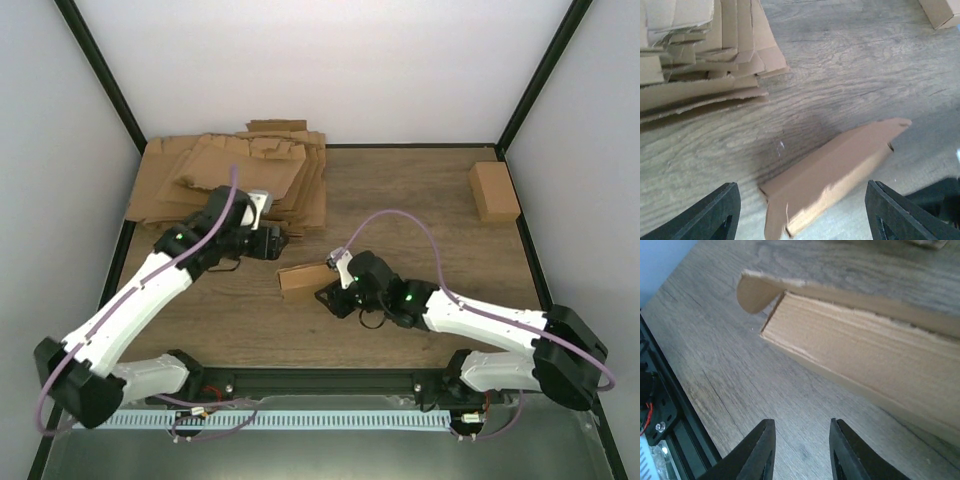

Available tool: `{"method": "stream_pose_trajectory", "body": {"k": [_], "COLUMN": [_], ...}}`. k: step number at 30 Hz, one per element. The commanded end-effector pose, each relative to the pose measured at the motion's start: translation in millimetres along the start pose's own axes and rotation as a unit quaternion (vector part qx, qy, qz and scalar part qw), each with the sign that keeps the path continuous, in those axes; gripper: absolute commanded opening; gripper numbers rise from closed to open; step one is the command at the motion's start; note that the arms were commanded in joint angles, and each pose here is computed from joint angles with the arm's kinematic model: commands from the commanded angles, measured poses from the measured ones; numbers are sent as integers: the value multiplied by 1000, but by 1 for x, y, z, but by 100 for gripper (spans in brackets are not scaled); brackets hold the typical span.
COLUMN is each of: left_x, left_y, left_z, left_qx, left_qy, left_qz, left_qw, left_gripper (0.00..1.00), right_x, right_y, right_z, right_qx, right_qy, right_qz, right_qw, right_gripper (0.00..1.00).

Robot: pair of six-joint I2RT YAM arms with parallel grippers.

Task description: Fold the paper box

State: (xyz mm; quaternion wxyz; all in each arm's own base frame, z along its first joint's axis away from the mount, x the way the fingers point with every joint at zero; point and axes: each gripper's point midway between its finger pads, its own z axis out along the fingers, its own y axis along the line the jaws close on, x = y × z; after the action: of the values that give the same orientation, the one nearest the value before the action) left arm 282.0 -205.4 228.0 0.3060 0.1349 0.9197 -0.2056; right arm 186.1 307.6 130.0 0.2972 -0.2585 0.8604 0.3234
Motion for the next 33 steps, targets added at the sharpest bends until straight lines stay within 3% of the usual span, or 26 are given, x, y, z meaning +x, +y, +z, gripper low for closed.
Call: {"method": "stream_pose_trajectory", "body": {"k": [1, 9, 18, 27, 33], "left_x": [35, 84, 103, 110, 108], "left_y": [4, 12, 10, 31, 17], "left_z": [-12, 8, 20, 33, 44], "left_qx": [8, -15, -38, -103, -69], "left_qy": [23, 57, 64, 60, 63], "left_qz": [-31, -51, -49, -63, -68], "left_qw": [999, 997, 996, 991, 993], "left_gripper": [69, 55, 49, 36, 27], "right_x": [-27, -52, -64, -68, -68], "right_y": [4, -24, -56, -68, -79], "right_z": [-23, -55, -75, -69, -65], "right_qx": [0, 21, 53, 82, 107], "right_qy": [-17, -46, -69, -74, -76], "right_qz": [-37, -31, -42, -47, -56], "right_qw": [999, 998, 995, 993, 990], "right_gripper": [34, 39, 43, 45, 46]}}
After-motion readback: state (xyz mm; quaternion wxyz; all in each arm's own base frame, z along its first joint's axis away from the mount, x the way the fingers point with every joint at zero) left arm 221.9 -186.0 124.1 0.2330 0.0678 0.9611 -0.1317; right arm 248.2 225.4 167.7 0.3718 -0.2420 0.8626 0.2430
